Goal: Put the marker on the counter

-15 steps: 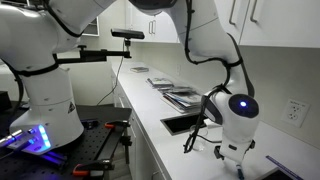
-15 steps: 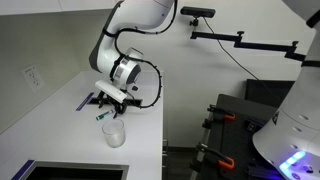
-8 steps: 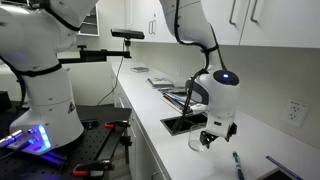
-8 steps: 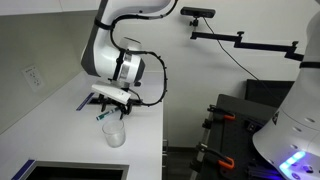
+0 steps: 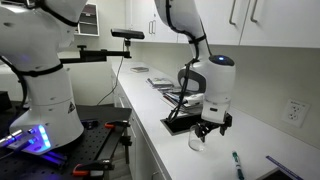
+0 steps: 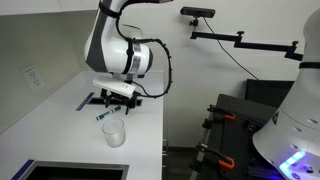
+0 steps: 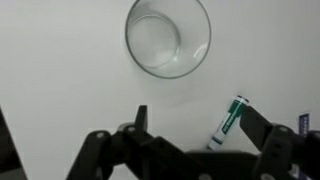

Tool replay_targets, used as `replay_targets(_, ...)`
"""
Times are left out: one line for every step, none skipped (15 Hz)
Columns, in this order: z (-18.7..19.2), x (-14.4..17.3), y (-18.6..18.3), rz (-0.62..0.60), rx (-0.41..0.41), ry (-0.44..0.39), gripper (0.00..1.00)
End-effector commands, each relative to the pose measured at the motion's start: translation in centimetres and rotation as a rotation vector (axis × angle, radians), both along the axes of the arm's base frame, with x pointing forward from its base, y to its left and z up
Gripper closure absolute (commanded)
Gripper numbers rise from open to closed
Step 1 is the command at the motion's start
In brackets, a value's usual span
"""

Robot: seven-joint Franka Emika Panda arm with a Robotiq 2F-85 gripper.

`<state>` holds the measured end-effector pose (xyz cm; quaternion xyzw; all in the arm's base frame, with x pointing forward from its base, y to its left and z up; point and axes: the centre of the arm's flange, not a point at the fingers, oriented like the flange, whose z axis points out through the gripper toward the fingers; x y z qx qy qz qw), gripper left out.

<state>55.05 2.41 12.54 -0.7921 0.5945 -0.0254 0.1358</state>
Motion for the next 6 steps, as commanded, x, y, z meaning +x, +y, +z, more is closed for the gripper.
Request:
replay_targets(2.0,-0.5,0.4,0.000,-0.035,0.031,0.00)
replay_targets(2.1,-0.6,0.4,0.010,-0.041,0.033,0.00)
replay_targets(2.3,-0.7,0.6,0.023,-0.052,0.032,0.00)
replay_targets(2.5,-0.8,0.9,0.031,-0.066,0.028,0.00)
replay_targets(2.7,-0.9,1.1,0.036,-0.077,0.024,0.00)
replay_targets(2.9,-1.3,1.4,0.055,-0.099,0.000,0.00)
